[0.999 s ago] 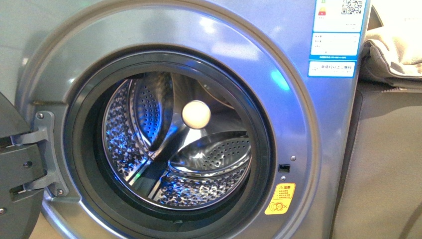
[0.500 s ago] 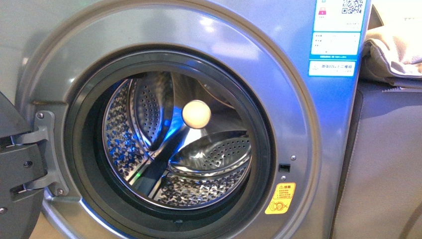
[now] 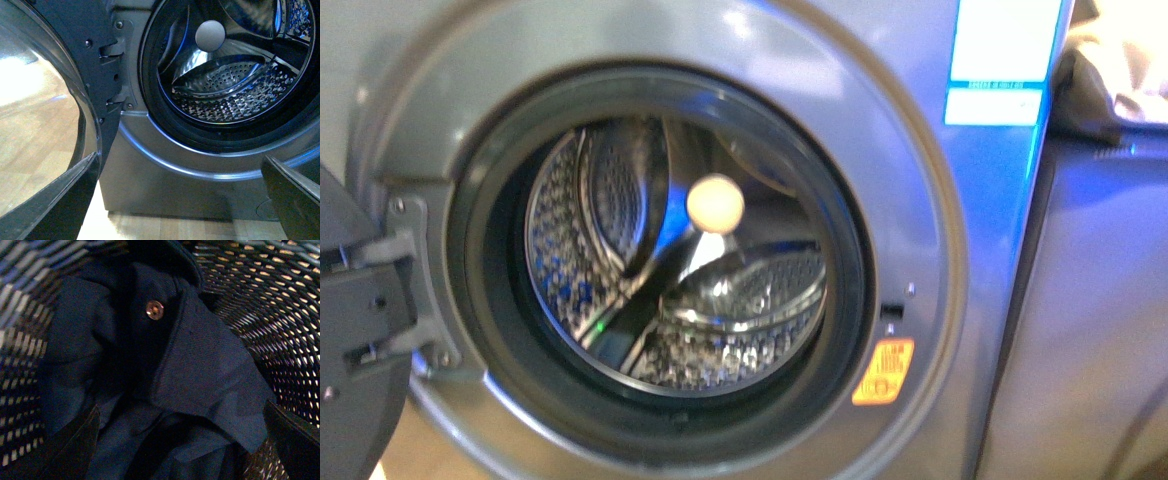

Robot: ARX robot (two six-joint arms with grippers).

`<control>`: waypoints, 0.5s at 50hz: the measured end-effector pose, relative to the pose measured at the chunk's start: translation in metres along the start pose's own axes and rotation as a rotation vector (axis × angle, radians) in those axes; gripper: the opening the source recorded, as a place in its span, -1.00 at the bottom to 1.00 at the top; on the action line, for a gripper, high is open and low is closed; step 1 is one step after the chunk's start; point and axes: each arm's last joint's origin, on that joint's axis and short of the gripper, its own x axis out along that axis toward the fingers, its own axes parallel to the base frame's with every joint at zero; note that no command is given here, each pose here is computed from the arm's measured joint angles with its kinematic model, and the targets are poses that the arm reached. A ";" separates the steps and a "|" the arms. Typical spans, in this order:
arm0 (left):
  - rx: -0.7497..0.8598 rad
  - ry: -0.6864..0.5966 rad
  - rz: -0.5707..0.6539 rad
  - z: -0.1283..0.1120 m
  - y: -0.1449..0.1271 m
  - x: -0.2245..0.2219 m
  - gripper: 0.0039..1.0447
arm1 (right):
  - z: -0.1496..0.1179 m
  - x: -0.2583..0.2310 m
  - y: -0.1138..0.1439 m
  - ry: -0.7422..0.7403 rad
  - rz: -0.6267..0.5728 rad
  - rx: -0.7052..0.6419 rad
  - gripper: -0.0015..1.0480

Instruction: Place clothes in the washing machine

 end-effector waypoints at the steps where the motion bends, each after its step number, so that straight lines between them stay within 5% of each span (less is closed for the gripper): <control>1: 0.000 0.000 0.000 0.000 0.000 0.000 0.88 | -0.003 0.007 -0.002 0.011 -0.004 0.002 0.85; 25: 0.000 0.000 0.000 0.000 0.000 0.000 0.88 | -0.037 0.098 -0.025 0.104 -0.069 0.014 0.85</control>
